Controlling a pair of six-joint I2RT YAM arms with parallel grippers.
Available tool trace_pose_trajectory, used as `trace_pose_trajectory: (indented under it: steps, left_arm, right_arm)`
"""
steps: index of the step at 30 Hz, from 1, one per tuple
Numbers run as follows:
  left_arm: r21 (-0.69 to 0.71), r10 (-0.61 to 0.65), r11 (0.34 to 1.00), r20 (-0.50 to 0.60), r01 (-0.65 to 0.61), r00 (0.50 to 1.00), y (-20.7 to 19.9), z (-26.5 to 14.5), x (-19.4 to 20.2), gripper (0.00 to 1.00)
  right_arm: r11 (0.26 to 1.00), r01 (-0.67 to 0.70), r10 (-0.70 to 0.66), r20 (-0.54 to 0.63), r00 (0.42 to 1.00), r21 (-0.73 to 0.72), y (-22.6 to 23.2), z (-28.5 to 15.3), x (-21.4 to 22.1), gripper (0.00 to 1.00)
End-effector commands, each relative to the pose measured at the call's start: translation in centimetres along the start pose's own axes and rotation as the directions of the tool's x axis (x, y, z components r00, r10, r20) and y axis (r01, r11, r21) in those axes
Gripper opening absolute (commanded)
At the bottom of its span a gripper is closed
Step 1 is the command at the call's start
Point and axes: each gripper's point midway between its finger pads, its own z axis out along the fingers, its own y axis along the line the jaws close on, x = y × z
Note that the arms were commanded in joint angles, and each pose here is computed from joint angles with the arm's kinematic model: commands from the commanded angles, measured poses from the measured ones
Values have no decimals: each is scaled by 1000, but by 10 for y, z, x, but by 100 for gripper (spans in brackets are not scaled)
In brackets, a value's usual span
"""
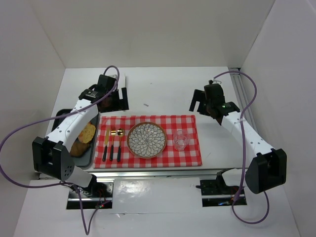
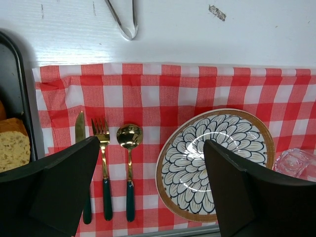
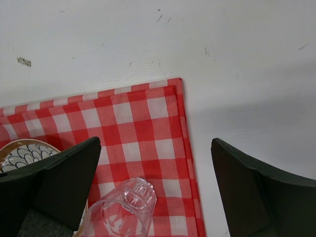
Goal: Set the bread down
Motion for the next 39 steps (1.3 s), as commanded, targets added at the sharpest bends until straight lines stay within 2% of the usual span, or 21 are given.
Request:
trace_pose_trajectory:
  steps: [1,6,10,14,15,17,18,19,22,27,30,34,39]
  left_arm:
    - [16,-9,1000,0,9,1000,-5,5,-8,100]
    - [-27,-40,999,1,40,999,-1,14,-12,100]
    - [-113,-82,990,69,90,994,8,33,-33,96]
    - [-131,-96,986,57,103,994,5,56,-50,100]
    - [-111,-107,987,72,115,992,-4,55,-64,100]
    - [-152,-134,979,11,134,991,1,77,-59,100]
    - [-161,-142,976,32,145,989,4,81,-70,100]
    - [-181,-156,971,-1,154,988,6,96,-62,100]
    - [-204,-195,961,-7,189,981,14,112,-68,100]
    - [-241,-233,947,-61,212,971,25,147,-56,100]
    - [-253,-249,941,-67,225,966,29,160,-59,100]
    - [-346,-275,908,-61,238,959,44,185,-53,100]
    - [-354,-308,896,-56,270,950,55,211,-60,100]
  right_arm:
    - [1000,-12,12,39,999,3,1,-7,-15,100]
    - [1000,-11,11,31,999,8,-1,-5,-11,100]
    - [1000,-12,12,36,999,-5,1,-9,-13,100]
    - [1000,-13,14,39,999,-17,2,-8,-9,100]
    - [1000,-13,14,39,999,-17,2,-8,-9,100]
    - [1000,-8,8,11,1000,-3,-1,-2,-3,100]
    - [1000,-10,10,19,1000,-7,1,-4,-6,100]
    - [1000,-8,8,11,1000,-3,0,-1,-5,100]
    - [1000,-10,10,19,1000,-7,1,-1,-7,100]
    - [1000,-11,11,27,1000,-11,4,-1,-12,100]
    - [1000,0,0,15,1000,-5,4,6,-9,100]
    - [1000,1,-1,8,1000,-11,6,11,-10,100]
    - [1000,1,-1,3,1000,-21,9,13,-9,100]
